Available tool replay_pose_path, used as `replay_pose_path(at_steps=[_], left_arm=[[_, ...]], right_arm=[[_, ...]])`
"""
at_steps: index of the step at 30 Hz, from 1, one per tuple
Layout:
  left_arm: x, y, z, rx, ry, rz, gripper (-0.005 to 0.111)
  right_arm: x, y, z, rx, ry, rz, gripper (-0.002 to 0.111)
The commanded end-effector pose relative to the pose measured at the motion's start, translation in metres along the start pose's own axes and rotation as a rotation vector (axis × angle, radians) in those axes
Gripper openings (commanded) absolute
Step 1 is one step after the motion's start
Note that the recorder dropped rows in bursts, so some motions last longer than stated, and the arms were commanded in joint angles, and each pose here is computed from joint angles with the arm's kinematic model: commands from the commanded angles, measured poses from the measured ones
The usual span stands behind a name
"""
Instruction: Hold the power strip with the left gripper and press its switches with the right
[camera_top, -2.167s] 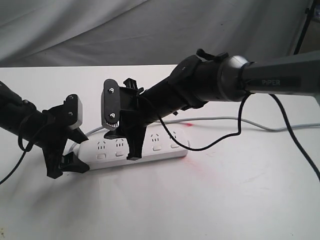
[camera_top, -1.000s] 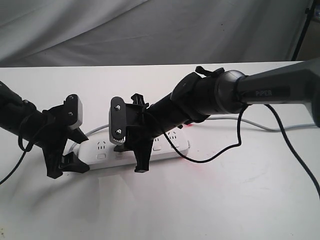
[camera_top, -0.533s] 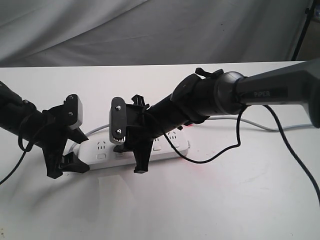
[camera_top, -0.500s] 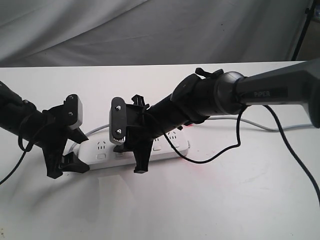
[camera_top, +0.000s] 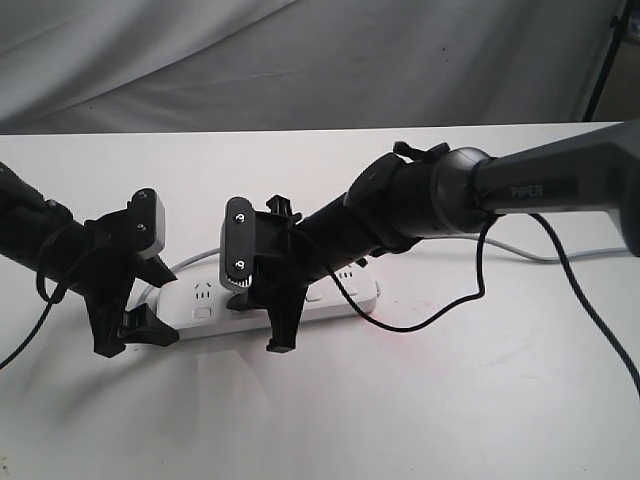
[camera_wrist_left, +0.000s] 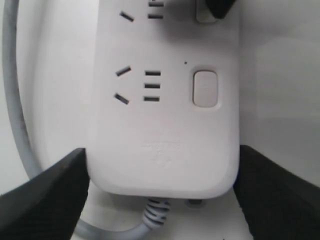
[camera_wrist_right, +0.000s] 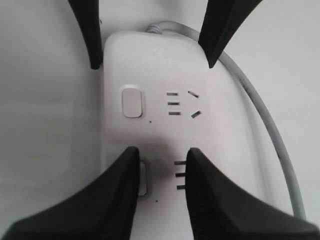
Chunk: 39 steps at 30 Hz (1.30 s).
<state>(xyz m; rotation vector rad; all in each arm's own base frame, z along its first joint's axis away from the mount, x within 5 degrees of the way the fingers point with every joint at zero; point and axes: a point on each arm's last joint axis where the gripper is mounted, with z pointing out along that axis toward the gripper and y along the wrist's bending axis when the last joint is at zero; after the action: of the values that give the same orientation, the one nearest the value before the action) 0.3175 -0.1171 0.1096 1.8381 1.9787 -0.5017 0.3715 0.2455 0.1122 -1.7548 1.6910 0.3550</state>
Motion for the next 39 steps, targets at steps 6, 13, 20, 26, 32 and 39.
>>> replay_pose_path(at_steps=[6,13,20,26,32,39], left_arm=[[-0.003,0.000,-0.001,0.001,-0.005,0.005,0.069],[-0.003,0.000,-0.001,0.001,-0.005,0.005,0.069],[-0.003,0.000,-0.001,0.001,-0.005,0.005,0.069],[-0.003,0.000,-0.001,0.001,-0.005,0.005,0.069],[-0.003,0.000,-0.001,0.001,-0.005,0.005,0.069],[-0.003,0.000,-0.001,0.001,-0.005,0.005,0.069]], right_arm=[[0.018,0.010,0.011,-0.050,0.047,-0.021,0.031],[0.020,0.009,0.012,-0.035,0.057,-0.021,0.031],[0.024,0.010,0.016,-0.038,0.068,-0.013,0.031],[0.003,-0.002,-0.006,0.026,0.020,-0.023,0.031],[-0.018,-0.010,-0.033,0.085,-0.021,-0.055,0.031],[-0.017,-0.015,-0.045,0.100,-0.026,-0.048,0.031]])
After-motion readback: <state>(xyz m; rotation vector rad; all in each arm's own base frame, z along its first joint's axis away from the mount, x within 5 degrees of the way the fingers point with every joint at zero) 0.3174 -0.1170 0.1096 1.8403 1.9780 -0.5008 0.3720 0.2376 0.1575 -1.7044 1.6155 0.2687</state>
